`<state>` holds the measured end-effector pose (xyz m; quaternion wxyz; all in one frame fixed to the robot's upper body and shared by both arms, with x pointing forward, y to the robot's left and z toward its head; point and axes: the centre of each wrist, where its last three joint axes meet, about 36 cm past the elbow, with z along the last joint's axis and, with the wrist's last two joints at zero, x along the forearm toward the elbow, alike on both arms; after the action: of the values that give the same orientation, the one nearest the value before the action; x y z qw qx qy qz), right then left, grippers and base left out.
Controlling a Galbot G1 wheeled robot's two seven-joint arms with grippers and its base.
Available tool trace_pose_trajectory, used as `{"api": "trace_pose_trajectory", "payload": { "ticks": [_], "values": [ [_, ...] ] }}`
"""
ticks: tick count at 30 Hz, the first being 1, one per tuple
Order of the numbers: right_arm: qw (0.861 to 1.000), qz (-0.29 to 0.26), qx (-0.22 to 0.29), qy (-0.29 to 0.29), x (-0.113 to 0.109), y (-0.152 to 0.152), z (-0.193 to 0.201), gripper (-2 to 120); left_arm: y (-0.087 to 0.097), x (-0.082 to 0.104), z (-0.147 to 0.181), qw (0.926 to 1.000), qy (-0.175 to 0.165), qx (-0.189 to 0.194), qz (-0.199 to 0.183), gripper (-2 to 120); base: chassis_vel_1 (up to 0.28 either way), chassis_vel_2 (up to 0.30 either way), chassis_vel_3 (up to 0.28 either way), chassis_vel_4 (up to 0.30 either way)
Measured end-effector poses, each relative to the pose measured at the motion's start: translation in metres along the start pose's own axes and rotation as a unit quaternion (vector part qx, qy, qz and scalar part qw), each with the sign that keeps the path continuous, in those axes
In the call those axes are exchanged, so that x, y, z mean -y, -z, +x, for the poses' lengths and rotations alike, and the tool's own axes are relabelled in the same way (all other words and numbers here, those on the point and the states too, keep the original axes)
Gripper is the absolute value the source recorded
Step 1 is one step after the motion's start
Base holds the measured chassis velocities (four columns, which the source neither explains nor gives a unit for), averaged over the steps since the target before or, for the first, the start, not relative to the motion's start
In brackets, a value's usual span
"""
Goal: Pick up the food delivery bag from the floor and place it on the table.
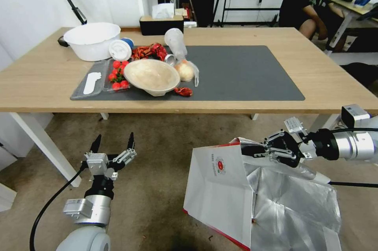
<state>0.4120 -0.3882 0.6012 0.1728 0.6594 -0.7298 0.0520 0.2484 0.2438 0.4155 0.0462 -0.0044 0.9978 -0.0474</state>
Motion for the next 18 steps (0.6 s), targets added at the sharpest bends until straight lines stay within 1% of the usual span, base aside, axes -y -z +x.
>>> {"api": "trace_pose_trajectory", "payload": {
  "ticks": [18],
  "values": [
    [1.0,0.001,0.0,-0.002,0.0007,0.0011,0.0013,0,0.0004,0.0003,-0.0011,1.0,0.001,0.001,0.002,100,0.0,0.0,0.0,0.0]
  ]
}}
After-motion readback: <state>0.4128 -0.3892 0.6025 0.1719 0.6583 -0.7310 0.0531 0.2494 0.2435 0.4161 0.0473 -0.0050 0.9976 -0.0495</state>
